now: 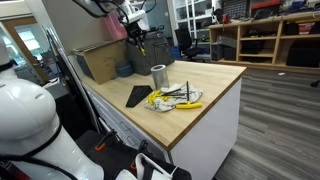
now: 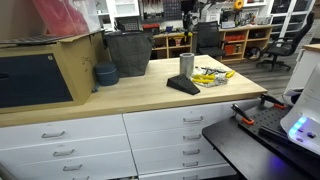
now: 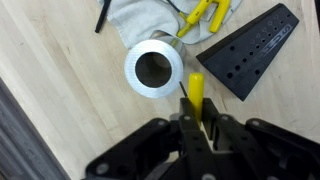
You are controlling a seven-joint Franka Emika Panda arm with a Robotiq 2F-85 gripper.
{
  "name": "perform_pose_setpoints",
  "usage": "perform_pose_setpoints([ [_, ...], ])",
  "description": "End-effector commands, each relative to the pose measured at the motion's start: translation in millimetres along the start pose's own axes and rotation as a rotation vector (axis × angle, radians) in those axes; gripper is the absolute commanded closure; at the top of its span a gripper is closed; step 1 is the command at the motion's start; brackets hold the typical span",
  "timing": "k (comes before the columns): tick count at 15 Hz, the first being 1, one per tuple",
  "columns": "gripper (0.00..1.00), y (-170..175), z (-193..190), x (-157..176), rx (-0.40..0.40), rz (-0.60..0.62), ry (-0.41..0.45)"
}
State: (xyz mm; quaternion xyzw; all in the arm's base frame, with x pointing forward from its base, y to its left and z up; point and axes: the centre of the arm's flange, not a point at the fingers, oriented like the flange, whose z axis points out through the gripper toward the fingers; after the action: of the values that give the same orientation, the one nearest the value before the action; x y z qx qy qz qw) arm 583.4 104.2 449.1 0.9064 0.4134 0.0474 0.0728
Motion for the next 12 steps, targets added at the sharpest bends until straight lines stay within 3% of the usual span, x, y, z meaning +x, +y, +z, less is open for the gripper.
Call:
perform_pose_setpoints([
  [1, 0.96, -39.0, -1.9, -13.5, -0.007, -0.114, -0.026],
  [12, 0.96, -139.5, 62.1, -23.0, -0.022, -0.360, -0.127],
])
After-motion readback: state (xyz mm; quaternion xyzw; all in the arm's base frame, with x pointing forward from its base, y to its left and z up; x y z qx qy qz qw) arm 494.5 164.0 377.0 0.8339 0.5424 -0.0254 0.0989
